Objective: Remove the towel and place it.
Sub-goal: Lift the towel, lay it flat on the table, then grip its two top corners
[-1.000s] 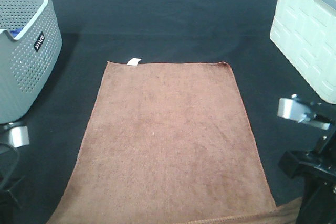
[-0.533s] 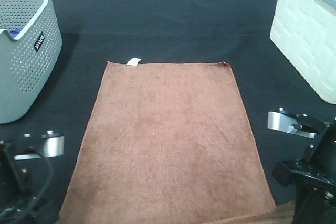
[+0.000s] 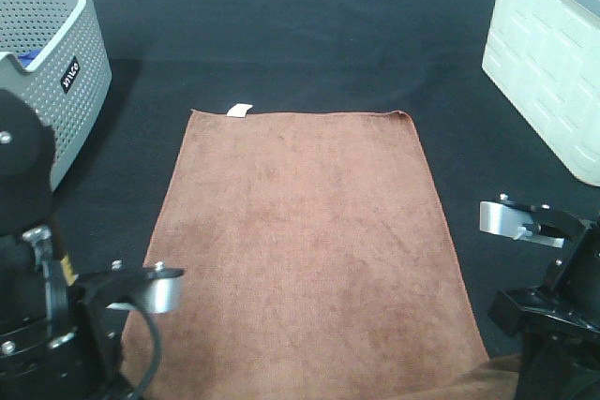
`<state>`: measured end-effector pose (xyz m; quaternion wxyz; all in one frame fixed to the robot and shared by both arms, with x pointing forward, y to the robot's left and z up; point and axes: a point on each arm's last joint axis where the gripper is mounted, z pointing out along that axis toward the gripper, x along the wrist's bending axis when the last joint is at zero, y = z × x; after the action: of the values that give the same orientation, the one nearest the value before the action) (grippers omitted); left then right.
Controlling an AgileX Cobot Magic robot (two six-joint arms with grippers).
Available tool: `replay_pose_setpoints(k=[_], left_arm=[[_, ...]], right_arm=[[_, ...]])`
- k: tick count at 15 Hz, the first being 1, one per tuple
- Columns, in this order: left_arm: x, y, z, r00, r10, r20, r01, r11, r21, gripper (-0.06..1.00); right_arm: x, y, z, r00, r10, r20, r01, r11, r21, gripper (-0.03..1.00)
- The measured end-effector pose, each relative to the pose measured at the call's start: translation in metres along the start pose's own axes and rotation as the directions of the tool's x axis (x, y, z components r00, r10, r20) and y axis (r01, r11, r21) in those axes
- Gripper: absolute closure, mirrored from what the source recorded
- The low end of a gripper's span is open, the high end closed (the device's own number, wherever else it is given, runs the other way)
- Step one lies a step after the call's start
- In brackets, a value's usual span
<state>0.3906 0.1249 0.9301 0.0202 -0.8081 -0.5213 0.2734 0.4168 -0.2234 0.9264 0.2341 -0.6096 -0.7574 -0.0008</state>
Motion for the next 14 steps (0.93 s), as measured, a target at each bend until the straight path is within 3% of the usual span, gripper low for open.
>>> replay_pose_setpoints(k=[2,3,8,11,13,14], left_arm=[[-0.008,0.003,-0.003,1.000,-0.027,-0.002,0.027,0.999,-0.020,0.47],[-0.010,0.003,-0.002,0.998,-0.066,-0.005,0.066,0.998,-0.019,0.25],[-0.010,0.005,-0.004,0.997,-0.073,-0.018,0.073,0.997,-0.027,0.19],[-0.013,0.026,-0.035,0.988,-0.015,-0.156,-0.007,0.990,-0.142,0.19],[0.001,0.047,-0.075,0.972,-0.068,-0.224,0.003,0.960,-0.280,0.20],[0.014,0.059,-0.102,0.969,-0.105,-0.224,0.019,0.935,-0.355,0.20]], right_arm=[[0.000,0.000,0.000,1.000,0.002,0.001,-0.002,1.000,-0.005,0.35],[0.000,0.000,0.000,1.000,-0.003,0.004,0.003,1.000,-0.004,0.22],[-0.001,0.007,-0.009,0.999,-0.034,0.039,0.035,0.999,-0.033,0.19],[-0.019,0.041,-0.063,0.997,0.005,0.078,0.015,0.967,-0.254,0.19],[-0.039,0.059,-0.112,0.996,0.078,0.044,-0.054,0.915,-0.399,0.19],[-0.039,0.064,-0.126,0.996,0.079,0.043,-0.051,0.894,-0.446,0.19]])
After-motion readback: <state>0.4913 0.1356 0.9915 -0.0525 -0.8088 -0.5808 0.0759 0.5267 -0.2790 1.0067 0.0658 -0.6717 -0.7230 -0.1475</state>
